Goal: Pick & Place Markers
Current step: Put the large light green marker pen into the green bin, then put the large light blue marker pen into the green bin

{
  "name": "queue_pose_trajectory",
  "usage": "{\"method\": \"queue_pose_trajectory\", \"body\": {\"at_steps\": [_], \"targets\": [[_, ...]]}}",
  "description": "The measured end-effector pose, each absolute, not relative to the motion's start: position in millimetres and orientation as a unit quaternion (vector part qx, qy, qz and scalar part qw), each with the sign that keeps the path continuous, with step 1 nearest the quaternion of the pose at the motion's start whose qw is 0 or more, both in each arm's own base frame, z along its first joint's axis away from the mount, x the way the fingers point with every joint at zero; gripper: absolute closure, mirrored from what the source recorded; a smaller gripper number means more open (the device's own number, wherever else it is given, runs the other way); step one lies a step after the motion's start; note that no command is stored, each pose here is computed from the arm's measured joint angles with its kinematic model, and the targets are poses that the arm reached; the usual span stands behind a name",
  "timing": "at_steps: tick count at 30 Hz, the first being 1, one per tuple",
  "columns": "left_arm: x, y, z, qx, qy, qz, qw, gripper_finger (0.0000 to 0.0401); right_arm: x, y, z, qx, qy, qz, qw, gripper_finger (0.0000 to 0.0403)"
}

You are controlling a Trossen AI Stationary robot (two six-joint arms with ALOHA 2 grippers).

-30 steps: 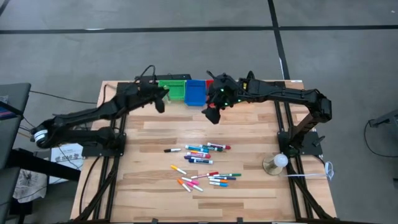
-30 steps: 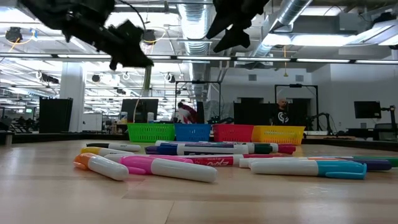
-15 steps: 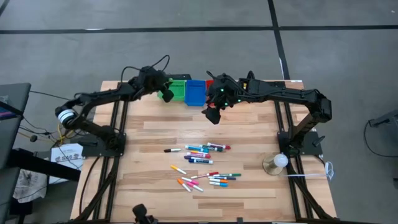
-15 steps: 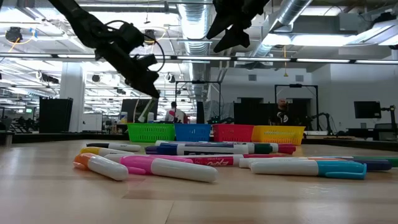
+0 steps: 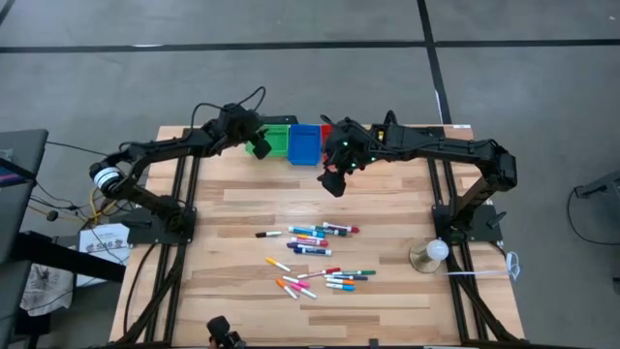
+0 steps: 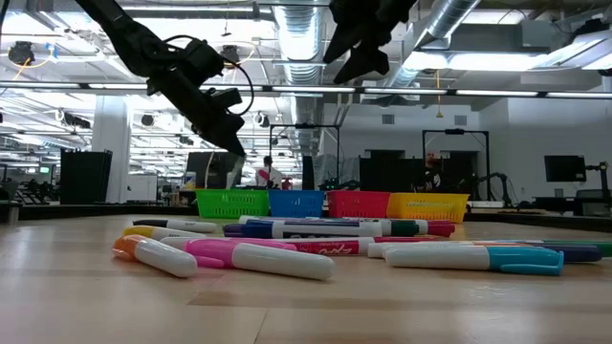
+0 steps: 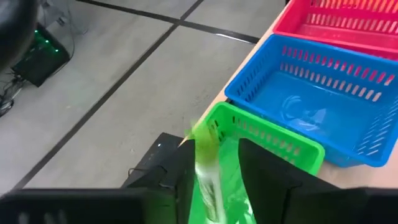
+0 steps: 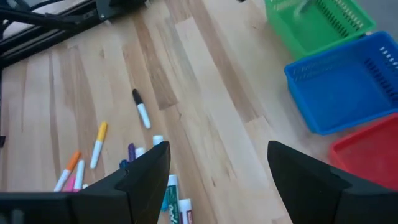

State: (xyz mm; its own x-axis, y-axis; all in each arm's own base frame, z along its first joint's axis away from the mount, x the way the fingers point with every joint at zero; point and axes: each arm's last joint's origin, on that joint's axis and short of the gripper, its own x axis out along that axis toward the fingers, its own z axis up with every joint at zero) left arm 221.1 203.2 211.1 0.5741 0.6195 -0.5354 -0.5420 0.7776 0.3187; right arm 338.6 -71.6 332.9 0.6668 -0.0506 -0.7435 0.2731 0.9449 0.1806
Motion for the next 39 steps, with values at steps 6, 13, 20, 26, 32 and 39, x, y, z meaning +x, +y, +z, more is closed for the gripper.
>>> {"method": "queue_pose_trajectory", "body": {"at_steps": [6, 13, 20, 26, 32, 39], "targets": [[219, 201, 212, 0.046, 0.328, 0.334, 0.882, 0.0234, 340, -72, 334, 0.140, 0.391, -0.100, 0.904, 0.0142], [200, 178, 251, 0.032, 0.285, 0.346, 0.893, 0.0223, 348, -76, 334, 0.154, 0.354, -0.120, 0.914, 0.0142], [171, 153, 303, 0.046, 0.171, 0.368, 0.913, 0.0232, 351, -76, 332, 0.156, 0.358, -0.120, 0.913, 0.0142], [159, 139, 320, 0.057, 0.126, 0.339, 0.931, 0.0237, 351, -73, 332, 0.154, 0.357, -0.115, 0.914, 0.0142], [163, 140, 317, 0.023, 0.121, 0.313, 0.942, 0.0237, 351, -73, 332, 0.154, 0.357, -0.115, 0.914, 0.0142], [171, 143, 308, -0.042, 0.120, 0.268, 0.955, 0.0242, 351, -73, 332, 0.154, 0.357, -0.115, 0.914, 0.0143]]}}
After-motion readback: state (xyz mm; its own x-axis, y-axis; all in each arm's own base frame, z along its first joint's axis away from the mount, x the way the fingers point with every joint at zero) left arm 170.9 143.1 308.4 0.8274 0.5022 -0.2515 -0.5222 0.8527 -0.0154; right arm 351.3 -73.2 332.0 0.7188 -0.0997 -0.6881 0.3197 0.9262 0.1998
